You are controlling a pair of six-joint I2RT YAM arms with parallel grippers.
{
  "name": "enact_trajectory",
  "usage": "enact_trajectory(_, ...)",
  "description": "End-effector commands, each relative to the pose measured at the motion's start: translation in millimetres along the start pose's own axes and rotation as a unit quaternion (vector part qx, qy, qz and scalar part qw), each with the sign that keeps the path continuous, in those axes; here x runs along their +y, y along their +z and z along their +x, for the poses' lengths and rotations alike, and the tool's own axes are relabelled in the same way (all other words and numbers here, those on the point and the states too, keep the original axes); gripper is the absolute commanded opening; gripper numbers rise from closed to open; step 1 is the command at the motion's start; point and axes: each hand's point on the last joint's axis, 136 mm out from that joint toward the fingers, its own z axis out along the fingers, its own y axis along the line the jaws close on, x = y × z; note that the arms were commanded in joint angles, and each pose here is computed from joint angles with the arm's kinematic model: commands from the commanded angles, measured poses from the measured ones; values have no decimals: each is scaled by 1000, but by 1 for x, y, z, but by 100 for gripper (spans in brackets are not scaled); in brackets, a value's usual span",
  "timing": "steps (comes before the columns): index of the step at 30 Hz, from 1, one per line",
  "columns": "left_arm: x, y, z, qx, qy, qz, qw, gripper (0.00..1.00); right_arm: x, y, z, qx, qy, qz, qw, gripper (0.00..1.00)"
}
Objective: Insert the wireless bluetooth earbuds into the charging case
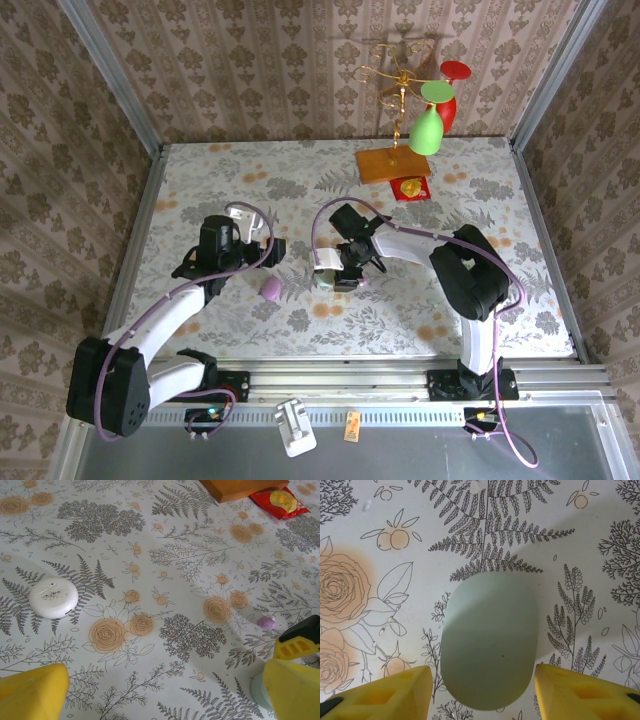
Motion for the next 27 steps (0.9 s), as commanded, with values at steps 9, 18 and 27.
enact_trajectory(9,-3,-4,-5,-17,18,4,1000,100,-3,6,-8,9,-12,-3,1000,50)
enact_trajectory(18,0,-10,-7,-58,5,-3,998,100,5,-1,0,19,-1,-16,1000,39)
enact_trajectory(27,-42,-17,-6,-113,100,99,983,100,6,-39,-12,-23,17,12,1000,39)
